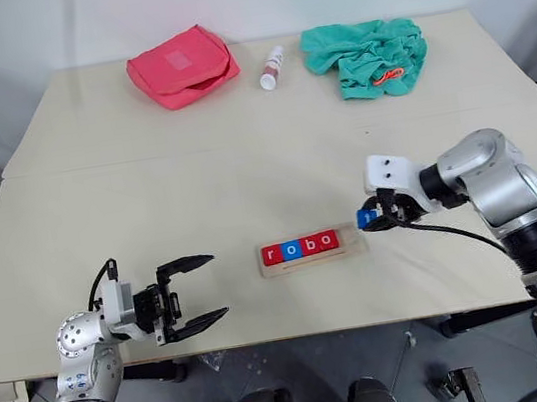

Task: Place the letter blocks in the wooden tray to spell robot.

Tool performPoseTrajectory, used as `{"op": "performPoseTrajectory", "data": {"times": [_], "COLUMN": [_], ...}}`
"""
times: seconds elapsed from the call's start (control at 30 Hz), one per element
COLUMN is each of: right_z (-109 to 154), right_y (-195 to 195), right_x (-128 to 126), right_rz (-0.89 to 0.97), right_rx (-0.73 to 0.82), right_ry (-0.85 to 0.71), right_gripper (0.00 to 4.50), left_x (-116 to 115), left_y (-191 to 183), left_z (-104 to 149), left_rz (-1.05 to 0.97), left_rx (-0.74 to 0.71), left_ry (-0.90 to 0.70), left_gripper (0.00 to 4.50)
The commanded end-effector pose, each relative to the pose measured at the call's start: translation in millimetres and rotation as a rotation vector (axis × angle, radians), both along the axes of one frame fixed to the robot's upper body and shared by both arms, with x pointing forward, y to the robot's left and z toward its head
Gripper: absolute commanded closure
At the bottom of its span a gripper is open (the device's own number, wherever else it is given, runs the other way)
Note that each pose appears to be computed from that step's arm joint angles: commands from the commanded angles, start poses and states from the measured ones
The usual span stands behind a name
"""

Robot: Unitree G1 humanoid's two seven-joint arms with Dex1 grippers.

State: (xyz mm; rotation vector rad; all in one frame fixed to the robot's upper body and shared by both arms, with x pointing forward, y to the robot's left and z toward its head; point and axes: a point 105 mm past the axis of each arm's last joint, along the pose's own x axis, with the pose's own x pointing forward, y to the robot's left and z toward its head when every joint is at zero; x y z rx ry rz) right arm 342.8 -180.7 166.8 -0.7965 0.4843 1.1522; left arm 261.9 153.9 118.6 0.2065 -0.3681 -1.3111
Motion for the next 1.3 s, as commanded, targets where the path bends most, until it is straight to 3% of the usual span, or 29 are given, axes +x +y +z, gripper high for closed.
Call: {"op": "performPoseTrajectory", "data": {"times": [0.03, 0.57, 0.87, 1.3], "right_z": [5.7, -5.4, -6.1, 13.3], "right_y": [18.3, 41.6, 37.6, 46.3], "right_x": [-2.4, -5.4, -8.4, 4.3], "right_rz": [0.027, 0.079, 0.085, 0.028], "right_rx": [0.022, 0.042, 0.014, 0.146], "right_ry": [-0.019, 0.022, 0.029, -0.045], "right_gripper": [3.03, 3.03, 0.02, 0.02], "left_x": [1.4, 2.4, 2.7, 4.6], "left_y": [0.2, 2.1, 2.5, 1.1], "left_z": [4.2, 4.1, 3.3, 3.6], "left_rz": [-0.007, 0.006, 0.009, 0.001], "left_rx": [-0.001, -0.001, -0.001, -0.004], "left_ry": [-0.029, -0.036, -0.035, -0.037], "left_gripper": [0.00, 0.00, 0.00, 0.00]}}
